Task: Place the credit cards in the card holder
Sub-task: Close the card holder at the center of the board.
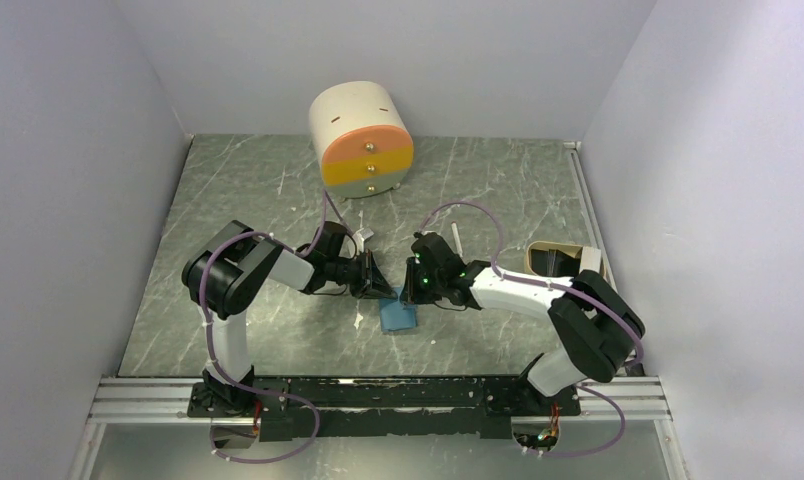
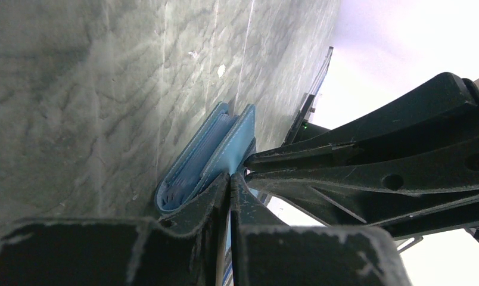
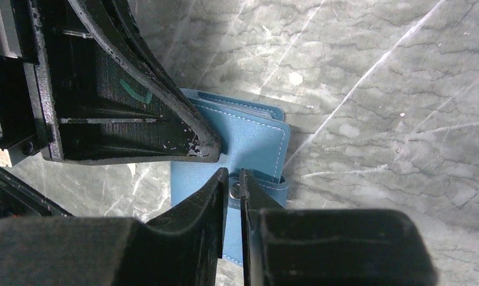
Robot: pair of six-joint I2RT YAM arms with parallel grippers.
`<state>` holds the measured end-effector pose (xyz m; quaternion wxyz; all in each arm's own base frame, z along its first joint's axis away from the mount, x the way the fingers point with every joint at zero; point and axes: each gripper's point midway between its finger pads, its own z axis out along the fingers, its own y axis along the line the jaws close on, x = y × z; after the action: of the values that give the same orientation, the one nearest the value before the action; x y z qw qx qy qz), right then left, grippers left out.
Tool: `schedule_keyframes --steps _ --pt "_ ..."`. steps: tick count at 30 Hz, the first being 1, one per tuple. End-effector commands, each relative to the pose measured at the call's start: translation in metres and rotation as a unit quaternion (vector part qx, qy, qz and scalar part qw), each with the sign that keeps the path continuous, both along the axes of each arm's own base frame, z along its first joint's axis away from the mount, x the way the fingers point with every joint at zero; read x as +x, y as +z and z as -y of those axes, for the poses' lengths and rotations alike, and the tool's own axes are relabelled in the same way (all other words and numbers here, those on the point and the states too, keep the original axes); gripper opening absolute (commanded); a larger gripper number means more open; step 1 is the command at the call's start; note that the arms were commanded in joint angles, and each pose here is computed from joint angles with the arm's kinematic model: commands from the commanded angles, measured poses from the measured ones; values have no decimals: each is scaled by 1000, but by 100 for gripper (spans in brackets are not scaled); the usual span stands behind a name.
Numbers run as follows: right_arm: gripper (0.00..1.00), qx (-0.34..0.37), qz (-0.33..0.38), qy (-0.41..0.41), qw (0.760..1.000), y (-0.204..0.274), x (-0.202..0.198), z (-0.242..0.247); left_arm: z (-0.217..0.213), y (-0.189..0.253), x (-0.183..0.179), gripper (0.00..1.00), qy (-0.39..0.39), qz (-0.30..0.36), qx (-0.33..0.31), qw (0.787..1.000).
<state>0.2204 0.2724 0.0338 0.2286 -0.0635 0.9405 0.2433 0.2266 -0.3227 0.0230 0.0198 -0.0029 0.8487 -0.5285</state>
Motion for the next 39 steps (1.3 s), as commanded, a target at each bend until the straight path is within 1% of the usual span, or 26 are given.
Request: schedule_keyframes --steps 1,12,16,30,39 --pt "17 -5 -19 6 1000 -3 -12 5 -4 -28 -16 12 -6 -26 52 998" --pt "17 43 -32 8 999 0 -18 -7 -3 -28 -15 12 -5 -26 51 998" --pt "17 48 -33 6 998 0 -19 -8 -3 -29 -15 12 -3 -26 53 998" --pt "16 8 -4 -10 1000 6 -17 8 -5 -29 -15 12 5 -25 57 998" --pt "16 -11 -3 -6 1000 0 -20 8 -6 -29 -16 12 6 -26 58 998"
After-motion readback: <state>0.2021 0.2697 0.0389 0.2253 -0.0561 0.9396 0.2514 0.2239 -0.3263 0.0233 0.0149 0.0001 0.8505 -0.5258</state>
